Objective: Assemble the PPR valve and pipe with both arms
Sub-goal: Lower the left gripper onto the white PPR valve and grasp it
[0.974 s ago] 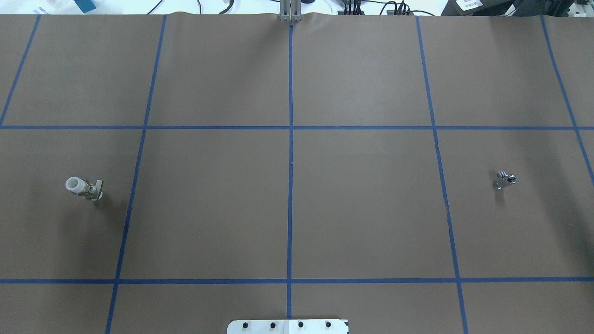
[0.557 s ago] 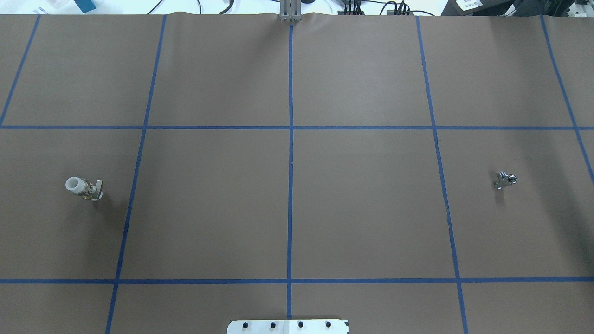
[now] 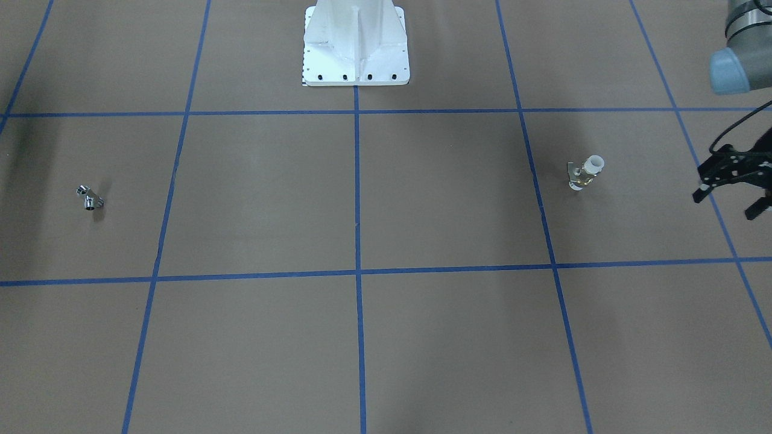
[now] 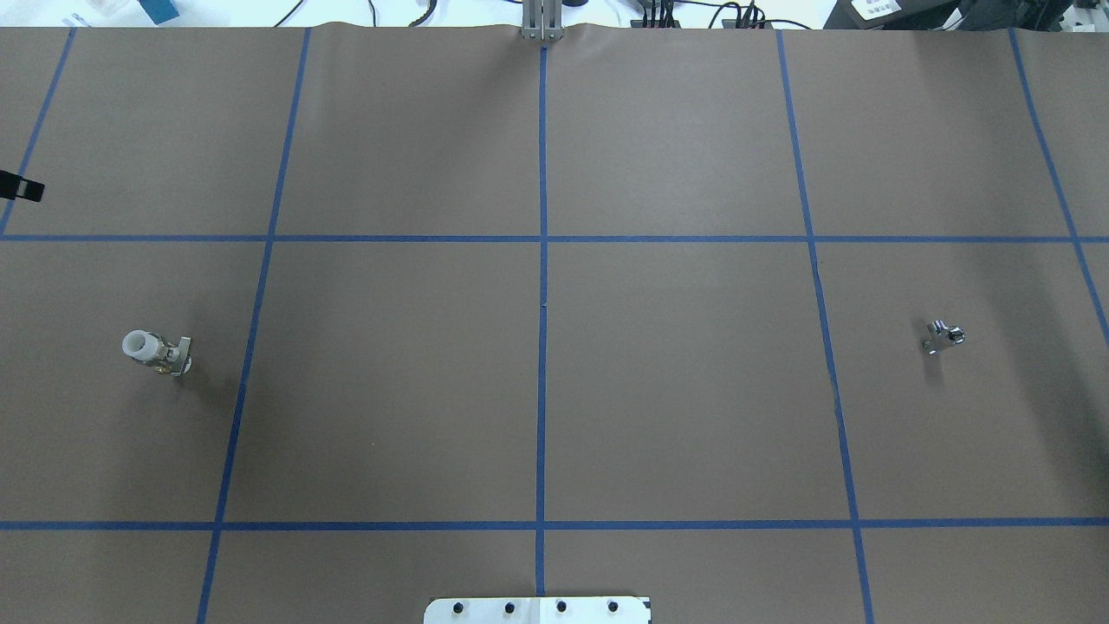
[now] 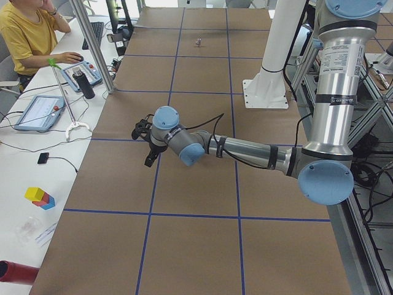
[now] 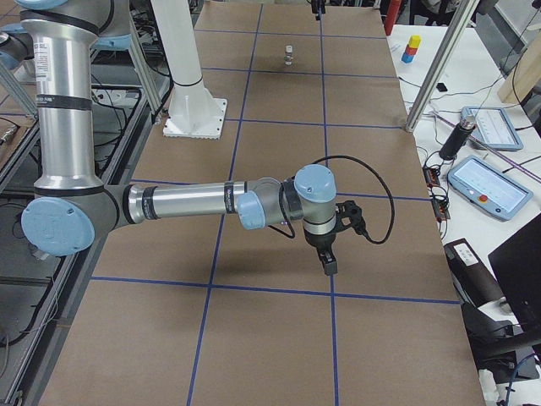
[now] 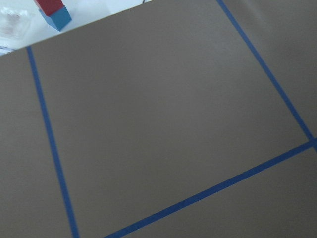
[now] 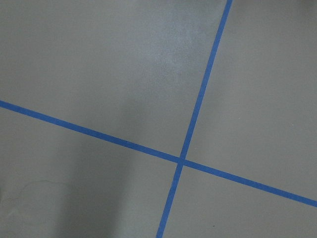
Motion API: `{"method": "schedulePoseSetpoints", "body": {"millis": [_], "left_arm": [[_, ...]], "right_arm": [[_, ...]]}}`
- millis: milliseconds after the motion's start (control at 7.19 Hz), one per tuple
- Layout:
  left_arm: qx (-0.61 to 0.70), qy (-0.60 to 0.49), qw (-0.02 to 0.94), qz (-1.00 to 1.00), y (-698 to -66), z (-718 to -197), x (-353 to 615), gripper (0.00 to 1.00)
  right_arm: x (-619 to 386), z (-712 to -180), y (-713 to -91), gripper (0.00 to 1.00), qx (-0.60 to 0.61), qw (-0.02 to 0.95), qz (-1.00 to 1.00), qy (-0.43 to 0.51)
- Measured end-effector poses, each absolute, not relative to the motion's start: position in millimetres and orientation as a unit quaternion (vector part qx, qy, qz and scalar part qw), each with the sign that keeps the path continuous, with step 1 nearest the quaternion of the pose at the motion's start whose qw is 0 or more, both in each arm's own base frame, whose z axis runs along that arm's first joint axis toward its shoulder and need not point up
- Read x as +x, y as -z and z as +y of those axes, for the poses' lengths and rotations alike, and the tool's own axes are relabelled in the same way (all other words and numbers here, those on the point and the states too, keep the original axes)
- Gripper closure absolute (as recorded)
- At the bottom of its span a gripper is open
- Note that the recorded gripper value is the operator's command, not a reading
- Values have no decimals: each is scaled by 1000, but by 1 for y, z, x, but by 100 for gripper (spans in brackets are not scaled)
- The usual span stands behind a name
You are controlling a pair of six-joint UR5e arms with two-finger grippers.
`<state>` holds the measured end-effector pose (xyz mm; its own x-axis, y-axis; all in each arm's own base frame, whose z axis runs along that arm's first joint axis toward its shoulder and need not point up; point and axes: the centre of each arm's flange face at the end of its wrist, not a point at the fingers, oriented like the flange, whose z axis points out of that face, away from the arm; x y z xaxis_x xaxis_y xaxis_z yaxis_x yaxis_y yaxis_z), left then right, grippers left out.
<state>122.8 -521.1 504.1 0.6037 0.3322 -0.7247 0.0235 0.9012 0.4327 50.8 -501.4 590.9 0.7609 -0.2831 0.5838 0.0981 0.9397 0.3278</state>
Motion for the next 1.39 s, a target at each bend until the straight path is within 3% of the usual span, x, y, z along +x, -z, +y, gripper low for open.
{"method": "schedulePoseSetpoints", "body": {"millis": [557, 1113, 1392], "left_arm": [[137, -52, 888, 435, -472, -437, 225, 0], [128, -68, 899, 412, -485, -414, 253, 1], [125, -72, 901, 409, -491, -413, 259, 28]], "right_arm": [[51, -501, -594, 1, 138, 929, -329, 102], [52, -502, -595, 1, 137, 930, -326, 101], [52, -502, -596, 1, 137, 930, -325, 100]]}}
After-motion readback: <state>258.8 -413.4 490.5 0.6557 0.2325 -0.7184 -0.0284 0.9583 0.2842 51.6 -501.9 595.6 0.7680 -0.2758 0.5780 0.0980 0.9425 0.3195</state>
